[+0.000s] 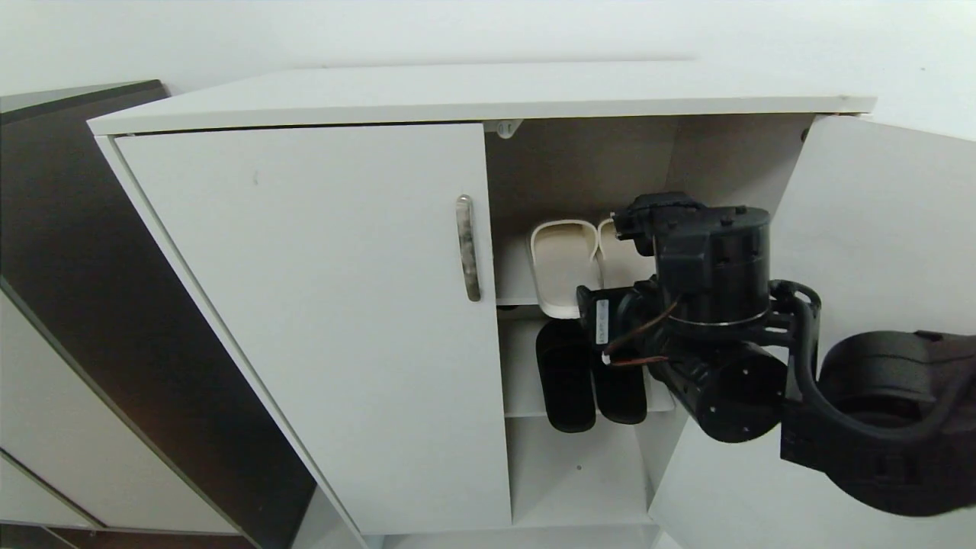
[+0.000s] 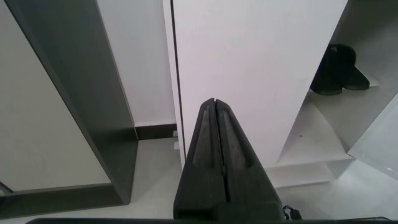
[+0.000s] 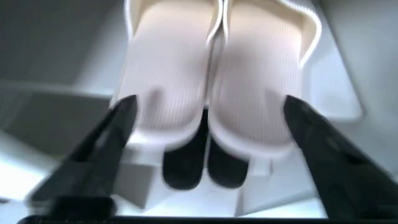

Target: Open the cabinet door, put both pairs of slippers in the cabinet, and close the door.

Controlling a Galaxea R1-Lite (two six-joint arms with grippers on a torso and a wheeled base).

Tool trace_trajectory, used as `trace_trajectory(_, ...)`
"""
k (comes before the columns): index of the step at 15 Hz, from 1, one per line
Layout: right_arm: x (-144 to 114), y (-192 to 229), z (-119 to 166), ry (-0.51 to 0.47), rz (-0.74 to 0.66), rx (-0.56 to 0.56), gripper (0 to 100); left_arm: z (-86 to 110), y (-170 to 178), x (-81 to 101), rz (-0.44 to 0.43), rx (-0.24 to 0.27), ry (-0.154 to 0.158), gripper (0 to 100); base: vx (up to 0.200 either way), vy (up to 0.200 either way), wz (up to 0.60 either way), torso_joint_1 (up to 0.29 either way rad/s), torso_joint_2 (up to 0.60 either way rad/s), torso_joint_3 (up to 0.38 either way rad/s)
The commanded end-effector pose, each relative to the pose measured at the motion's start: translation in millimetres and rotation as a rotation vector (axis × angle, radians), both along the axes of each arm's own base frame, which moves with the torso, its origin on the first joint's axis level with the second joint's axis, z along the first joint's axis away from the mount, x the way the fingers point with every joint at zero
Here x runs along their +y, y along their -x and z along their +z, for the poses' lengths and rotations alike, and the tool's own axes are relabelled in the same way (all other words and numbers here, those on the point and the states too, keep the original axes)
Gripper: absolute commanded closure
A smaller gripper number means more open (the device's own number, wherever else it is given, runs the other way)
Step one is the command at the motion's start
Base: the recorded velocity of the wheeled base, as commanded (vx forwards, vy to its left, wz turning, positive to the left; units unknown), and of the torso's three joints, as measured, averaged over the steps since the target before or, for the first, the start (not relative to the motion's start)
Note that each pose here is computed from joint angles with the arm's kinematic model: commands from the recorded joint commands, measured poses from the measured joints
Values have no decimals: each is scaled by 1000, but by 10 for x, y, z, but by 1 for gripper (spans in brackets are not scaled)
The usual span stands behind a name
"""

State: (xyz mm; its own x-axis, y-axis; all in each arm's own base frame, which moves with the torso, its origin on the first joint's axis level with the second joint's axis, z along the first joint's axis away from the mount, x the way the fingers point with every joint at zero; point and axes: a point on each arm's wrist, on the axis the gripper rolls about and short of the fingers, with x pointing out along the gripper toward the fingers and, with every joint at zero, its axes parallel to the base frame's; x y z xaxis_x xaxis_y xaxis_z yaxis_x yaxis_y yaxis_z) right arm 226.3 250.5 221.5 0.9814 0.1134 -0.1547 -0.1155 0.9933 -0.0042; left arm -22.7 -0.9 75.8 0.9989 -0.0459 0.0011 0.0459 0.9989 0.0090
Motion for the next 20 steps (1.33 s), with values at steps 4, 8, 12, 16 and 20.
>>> trace_trajectory(4,-48,151,-97,4,29,11,100,0,0,0,0,0,0,100,0,0,0,0,0,0)
trace_trajectory(8,-42,147,-106,5,29,11,100,0,0,0,0,0,0,100,0,0,0,0,0,0)
trace_trajectory(12,-41,145,-115,8,29,13,100,0,0,0,0,0,0,100,-150,0,0,7,1,1)
trace_trajectory(16,-33,139,-130,13,29,16,100,0,0,0,0,0,0,100,-200,0,0,2,4,1)
trace_trajectory(20,-33,140,-148,19,32,20,100,0,0,0,0,0,1,100,-200,0,0,1,2,1)
